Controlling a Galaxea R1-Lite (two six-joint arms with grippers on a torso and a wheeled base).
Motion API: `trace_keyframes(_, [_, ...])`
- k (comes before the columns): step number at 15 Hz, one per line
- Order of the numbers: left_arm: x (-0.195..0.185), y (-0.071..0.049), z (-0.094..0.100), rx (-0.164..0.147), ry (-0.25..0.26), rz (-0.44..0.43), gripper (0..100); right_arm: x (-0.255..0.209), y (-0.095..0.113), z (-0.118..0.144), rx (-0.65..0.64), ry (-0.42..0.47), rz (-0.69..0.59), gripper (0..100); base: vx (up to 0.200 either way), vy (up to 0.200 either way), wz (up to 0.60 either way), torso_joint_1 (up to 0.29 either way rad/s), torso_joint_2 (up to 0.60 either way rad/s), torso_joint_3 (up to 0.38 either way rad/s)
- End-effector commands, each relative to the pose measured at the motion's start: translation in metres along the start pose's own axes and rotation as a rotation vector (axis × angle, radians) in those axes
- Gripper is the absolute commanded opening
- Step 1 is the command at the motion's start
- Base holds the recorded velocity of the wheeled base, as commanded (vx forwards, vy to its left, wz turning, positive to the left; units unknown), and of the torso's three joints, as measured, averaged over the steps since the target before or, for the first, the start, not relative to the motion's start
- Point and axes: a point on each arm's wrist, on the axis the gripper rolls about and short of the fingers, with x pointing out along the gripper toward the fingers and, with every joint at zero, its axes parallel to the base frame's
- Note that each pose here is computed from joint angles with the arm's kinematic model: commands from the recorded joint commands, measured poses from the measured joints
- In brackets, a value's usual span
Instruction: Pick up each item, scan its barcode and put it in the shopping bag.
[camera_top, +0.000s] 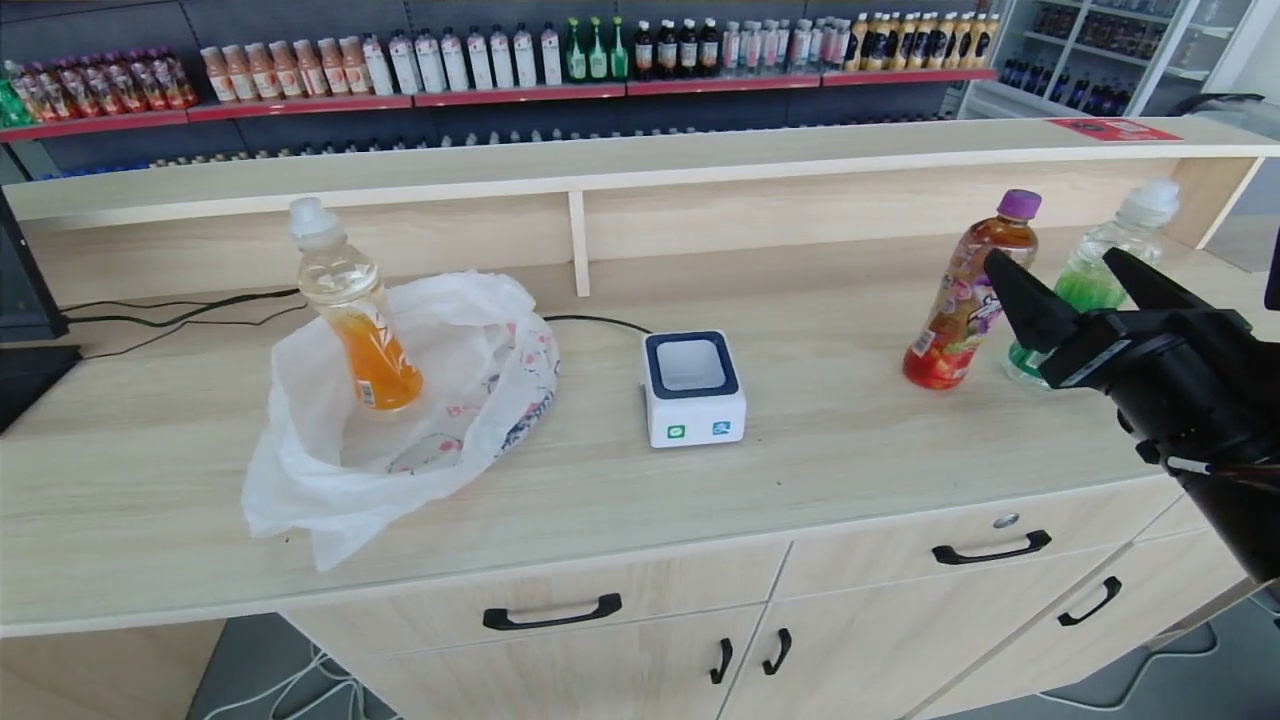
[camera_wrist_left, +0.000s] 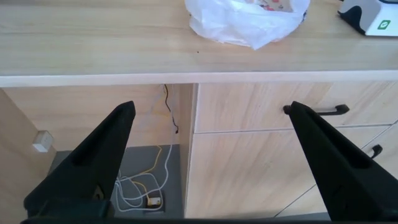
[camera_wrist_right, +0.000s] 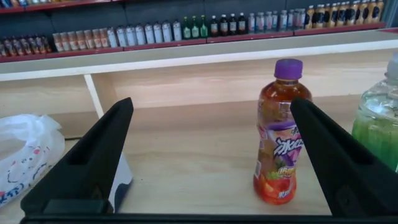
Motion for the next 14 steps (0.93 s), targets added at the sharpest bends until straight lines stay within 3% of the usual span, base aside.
trace_keyframes(1, [0.000,0.000,0.000,0.000,-0.002,0.000,100,0.000,0.000,0.000,-0.001,0.000,0.001,100,0.000,-0.200,0.00,0.007,0.00,0.012])
trace_keyframes(6, [0.000,0.000,0.000,0.000,0.000,0.002,100,-0.002,0.002,-0.002,0.001,0.011,0.008,100,0.000,-0.200,0.00,0.000,0.01,0.000])
trace_keyframes(10, [0.000,0.000,0.000,0.000,0.000,0.000,100,-0.005,0.002,-0.001,0.001,0.014,0.009,100,0.000,-0.200,0.60,0.002,0.00,0.004])
trace_keyframes(14, [0.000,0.000,0.000,0.002,0.000,0.000,100,-0.012,0.003,0.001,-0.009,0.017,0.016,100,0.000,-0.150,0.00,0.003,0.00,0.002])
